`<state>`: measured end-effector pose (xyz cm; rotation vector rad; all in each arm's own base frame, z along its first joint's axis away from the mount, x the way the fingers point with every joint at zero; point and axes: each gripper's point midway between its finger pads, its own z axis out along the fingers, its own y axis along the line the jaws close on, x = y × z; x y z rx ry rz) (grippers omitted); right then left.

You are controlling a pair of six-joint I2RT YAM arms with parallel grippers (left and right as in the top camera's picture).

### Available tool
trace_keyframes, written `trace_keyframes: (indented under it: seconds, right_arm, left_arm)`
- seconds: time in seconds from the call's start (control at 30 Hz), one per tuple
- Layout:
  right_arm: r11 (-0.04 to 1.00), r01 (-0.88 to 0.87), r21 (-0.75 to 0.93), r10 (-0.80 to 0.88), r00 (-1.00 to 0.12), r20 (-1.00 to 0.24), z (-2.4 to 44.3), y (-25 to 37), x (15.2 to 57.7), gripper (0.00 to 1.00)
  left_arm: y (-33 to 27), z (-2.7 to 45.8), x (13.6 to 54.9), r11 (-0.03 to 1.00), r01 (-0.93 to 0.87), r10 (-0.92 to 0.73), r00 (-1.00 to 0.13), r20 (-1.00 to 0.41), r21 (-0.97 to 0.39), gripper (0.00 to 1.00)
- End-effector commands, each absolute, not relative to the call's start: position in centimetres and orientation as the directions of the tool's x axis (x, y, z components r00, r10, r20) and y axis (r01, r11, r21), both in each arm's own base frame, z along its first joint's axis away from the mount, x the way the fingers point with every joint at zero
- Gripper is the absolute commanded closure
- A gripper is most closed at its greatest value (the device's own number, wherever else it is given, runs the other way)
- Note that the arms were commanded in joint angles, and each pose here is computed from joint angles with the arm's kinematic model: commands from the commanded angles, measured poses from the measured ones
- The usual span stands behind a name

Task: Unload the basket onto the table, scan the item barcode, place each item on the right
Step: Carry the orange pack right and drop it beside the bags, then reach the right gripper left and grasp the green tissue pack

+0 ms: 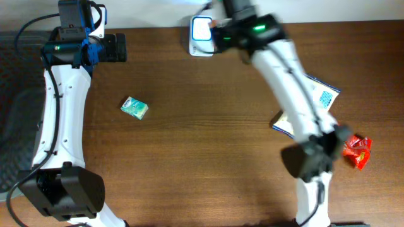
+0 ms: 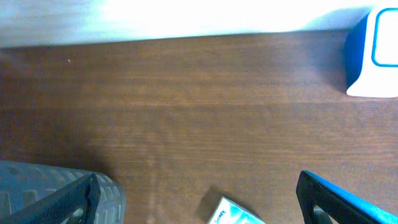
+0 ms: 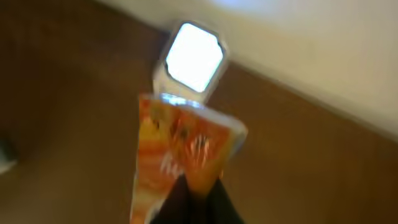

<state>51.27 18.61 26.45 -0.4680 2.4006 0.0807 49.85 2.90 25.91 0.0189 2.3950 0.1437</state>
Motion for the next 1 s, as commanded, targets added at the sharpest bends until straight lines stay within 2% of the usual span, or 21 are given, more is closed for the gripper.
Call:
trace_keyframes:
  seconds: [0.0, 0.13, 0.3, 0.43, 0.5, 0.6, 0.73, 0.8, 0.83, 0.9, 0.97]
  right_arm:
    - [0.995, -0.012, 0.098, 0.031, -0.904, -0.427, 23.2, 11.6, 48.1, 0.96]
    - [0.982, 0.188, 0.029, 0.19, -0.975, -0.119, 16.0, 4.6, 44.2, 0.96]
    - [0.962, 0.271, -0.016, 0.272, -0.962, 0.028, 9.8, 0.8, 41.9, 0.95]
    - [0.954, 0.299, -0.036, 0.301, -0.949, 0.093, 7.7, -0.5, 40.3, 0.77]
    - [0.954, 0.298, -0.032, 0.3, -0.95, 0.085, 7.9, -0.6, 40.5, 0.62]
    - [0.969, 0.234, 0.073, 0.232, -0.972, 0.037, 9.8, 0.8, 42.1, 0.51]
    - [0.948, 0.123, 0.294, 0.158, -0.982, -0.099, 14.6, 5.0, 45.4, 0.46]
    - [0.902, 0.02, 0.431, 0.111, -0.976, -0.188, 16.9, 9.1, 47.2, 0.39]
    - [0.872, -0.034, 0.488, 0.088, -0.971, -0.223, 17.7, 11.0, 47.9, 0.3]
    - [0.774, -0.196, 0.602, 0.018, -0.943, -0.331, 19.4, 17.0, 49.4, 0.01]
    - [0.729, -0.281, 0.625, -0.008, -0.916, -0.402, 19.5, 21.6, 50.5, 0.01]
  left_arm:
    - [2.7, 27.0, 49.6, 0.995, -0.025, 0.052, -0.72, -0.692, 0.1, 0.01]
    - [2.7, 27.0, 49.6, 0.995, -0.025, 0.052, -0.719, -0.693, 0.1, 0.01]
    - [2.7, 27.0, 49.6, 0.995, -0.025, 0.052, -0.72, -0.692, 0.1, 0.01]
    - [2.7, 27.0, 49.6, 0.995, -0.025, 0.052, -0.72, -0.692, 0.1, 0.01]
    - [2.7, 27.0, 49.6, 0.995, -0.025, 0.052, -0.719, -0.693, 0.1, 0.01]
    - [2.7, 27.0, 49.6, 0.995, -0.025, 0.052, -0.719, -0.693, 0.1, 0.01]
    - [2.7, 27.0, 49.6, 0.995, -0.025, 0.052, -0.72, -0.692, 0.1, 0.01]
    - [2.7, 27.0, 49.6, 0.995, -0.025, 0.052, -0.719, -0.693, 0.1, 0.01]
    - [2.7, 27.0, 49.6, 0.995, -0.025, 0.052, -0.719, -0.693, 0.1, 0.01]
    - [2.7, 27.0, 49.6, 0.995, -0.025, 0.052, -0.72, -0.692, 0.1, 0.01]
    - [2.7, 27.0, 49.6, 0.995, -0.025, 0.052, -0.72, -0.692, 0.1, 0.01]
